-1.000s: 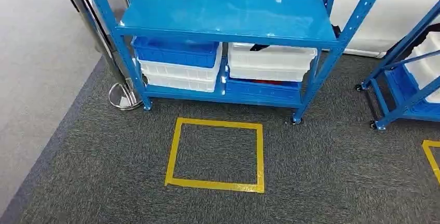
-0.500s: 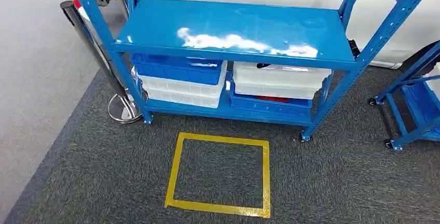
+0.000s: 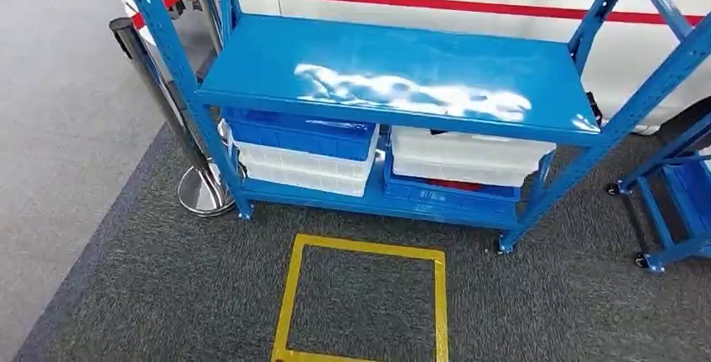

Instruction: Take the parts from the cabinet and place them on the table.

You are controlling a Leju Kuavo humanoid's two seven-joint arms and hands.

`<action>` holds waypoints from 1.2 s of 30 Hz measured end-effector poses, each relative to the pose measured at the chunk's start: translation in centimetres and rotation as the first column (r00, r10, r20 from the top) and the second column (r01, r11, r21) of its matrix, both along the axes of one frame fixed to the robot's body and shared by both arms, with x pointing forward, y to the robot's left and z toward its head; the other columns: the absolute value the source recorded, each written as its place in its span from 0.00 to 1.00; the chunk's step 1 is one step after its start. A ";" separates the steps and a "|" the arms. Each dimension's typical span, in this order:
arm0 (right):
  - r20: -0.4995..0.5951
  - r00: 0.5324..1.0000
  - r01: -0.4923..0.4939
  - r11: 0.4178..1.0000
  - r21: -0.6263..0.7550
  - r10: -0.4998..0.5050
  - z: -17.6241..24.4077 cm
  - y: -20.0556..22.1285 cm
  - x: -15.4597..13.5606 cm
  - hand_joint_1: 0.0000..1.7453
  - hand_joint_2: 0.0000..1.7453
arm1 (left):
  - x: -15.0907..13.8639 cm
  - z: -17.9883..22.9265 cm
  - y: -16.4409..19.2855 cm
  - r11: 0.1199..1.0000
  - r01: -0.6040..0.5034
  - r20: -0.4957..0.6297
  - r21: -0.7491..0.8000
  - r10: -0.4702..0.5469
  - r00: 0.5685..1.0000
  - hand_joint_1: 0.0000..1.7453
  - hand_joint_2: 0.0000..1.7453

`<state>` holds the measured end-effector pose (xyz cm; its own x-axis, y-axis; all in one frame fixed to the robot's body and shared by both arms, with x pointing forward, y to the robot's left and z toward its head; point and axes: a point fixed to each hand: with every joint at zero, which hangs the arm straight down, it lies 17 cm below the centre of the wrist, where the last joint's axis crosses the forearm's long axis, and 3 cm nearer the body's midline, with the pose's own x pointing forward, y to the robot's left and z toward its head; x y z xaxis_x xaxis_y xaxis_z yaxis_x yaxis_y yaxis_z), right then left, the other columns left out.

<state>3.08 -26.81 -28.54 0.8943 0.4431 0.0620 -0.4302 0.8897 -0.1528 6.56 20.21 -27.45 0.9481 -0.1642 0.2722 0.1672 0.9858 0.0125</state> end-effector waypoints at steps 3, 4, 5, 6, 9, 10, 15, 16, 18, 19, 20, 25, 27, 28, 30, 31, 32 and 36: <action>0.003 1.000 -0.009 1.000 0.004 0.009 0.0 0.1 0.1 0.00 0.00 | -0.1 0.0 -0.1 1.000 0.000 -0.013 -0.002 0.000 1.000 0.00 0.00; 0.001 1.000 -0.009 1.000 0.005 0.009 0.0 0.1 0.0 0.00 0.00 | -0.3 -0.1 -0.1 1.000 0.001 -0.021 -0.001 -0.001 1.000 0.00 0.00; -0.002 1.000 -0.011 1.000 0.005 0.011 0.0 0.1 -0.2 0.00 0.00 | -0.6 -0.1 0.0 1.000 0.004 -0.031 0.001 -0.004 1.000 0.00 0.00; -0.006 1.000 -0.011 1.000 0.005 0.011 0.0 0.1 -0.4 0.00 0.00 | -0.7 -0.2 0.0 1.000 0.006 -0.037 0.002 -0.006 0.999 0.00 0.00; -0.022 1.000 -0.012 1.000 0.000 0.012 -0.1 -0.3 -1.5 0.00 0.00 | -0.9 -0.1 -0.4 1.000 0.013 -0.039 -0.002 -0.013 0.999 0.00 0.00; -0.019 1.000 -0.012 1.000 0.002 0.012 -0.1 -0.1 -1.3 0.00 0.00 | -0.8 -0.1 -0.4 1.000 0.013 -0.038 -0.001 -0.013 0.999 0.00 0.00; -0.003 1.000 -0.015 1.000 -0.008 0.015 0.0 -0.2 -0.5 0.00 0.00 | -0.2 -0.1 -0.2 0.999 0.051 -0.039 0.017 -0.050 0.998 0.00 0.00; 0.000 1.000 -0.014 1.000 -0.008 0.014 0.0 -0.2 -0.3 0.00 0.00 | -0.1 -0.1 -0.2 0.998 0.060 -0.041 0.021 -0.059 0.997 0.00 0.00; 0.003 1.000 -0.013 1.000 -0.008 0.014 0.0 -0.2 -0.1 0.00 0.00 | -0.3 -0.2 -0.2 0.997 0.069 -0.047 0.024 -0.068 0.997 0.00 0.00; 0.002 1.000 -0.014 1.000 -0.008 0.014 0.0 -0.2 -0.1 0.00 0.00 | -0.4 -0.2 -0.2 0.997 0.071 -0.048 0.023 -0.069 0.996 0.00 0.00; 0.001 1.000 -0.015 1.000 -0.007 0.015 0.0 -0.2 -0.1 0.00 0.00 | -0.5 -0.2 -0.2 0.997 0.073 -0.049 0.022 -0.072 0.996 0.00 0.00; 0.002 1.000 -0.025 1.000 -0.002 0.025 0.0 0.3 -0.1 0.00 1.00 | -1.2 -0.2 -0.4 0.995 0.099 -0.048 0.021 -0.098 0.994 0.00 0.00; 0.017 0.999 -0.033 0.999 -0.001 0.033 0.0 0.4 0.3 0.00 1.00 | -1.1 -0.2 -0.5 0.994 0.104 -0.045 0.020 -0.103 0.994 0.00 0.00; 0.026 0.999 -0.036 0.999 -0.003 0.036 0.0 0.4 0.5 0.00 1.00 | -1.3 -0.2 -0.6 0.994 0.104 -0.048 0.018 -0.103 0.993 0.00 0.00; 0.030 0.999 -0.030 0.999 -0.016 0.030 0.1 0.1 0.6 0.00 1.00 | -1.2 -0.2 -0.6 0.994 0.104 -0.046 0.019 -0.103 0.994 0.00 0.00; 0.031 0.999 -0.027 0.999 -0.017 0.028 0.1 0.2 0.7 0.00 1.00 | -1.2 -0.2 -0.6 0.994 0.104 -0.045 0.019 -0.103 0.994 0.00 0.00; 0.031 0.999 -0.025 1.000 -0.017 0.026 0.1 0.3 0.7 0.00 1.00 | -1.2 -0.2 -0.6 0.994 0.104 -0.045 0.019 -0.103 0.994 0.00 0.00; 0.031 0.999 -0.019 1.000 -0.018 0.019 0.1 0.3 0.7 0.00 1.00 | -1.2 -0.2 -0.7 0.994 0.104 -0.045 0.018 -0.103 0.994 0.00 0.00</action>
<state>3.81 -26.50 -28.47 0.8834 0.4613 0.0821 -0.4417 0.8784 -0.1824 5.38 19.55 -27.62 0.9368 -0.2672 0.2259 0.2692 0.9628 0.0228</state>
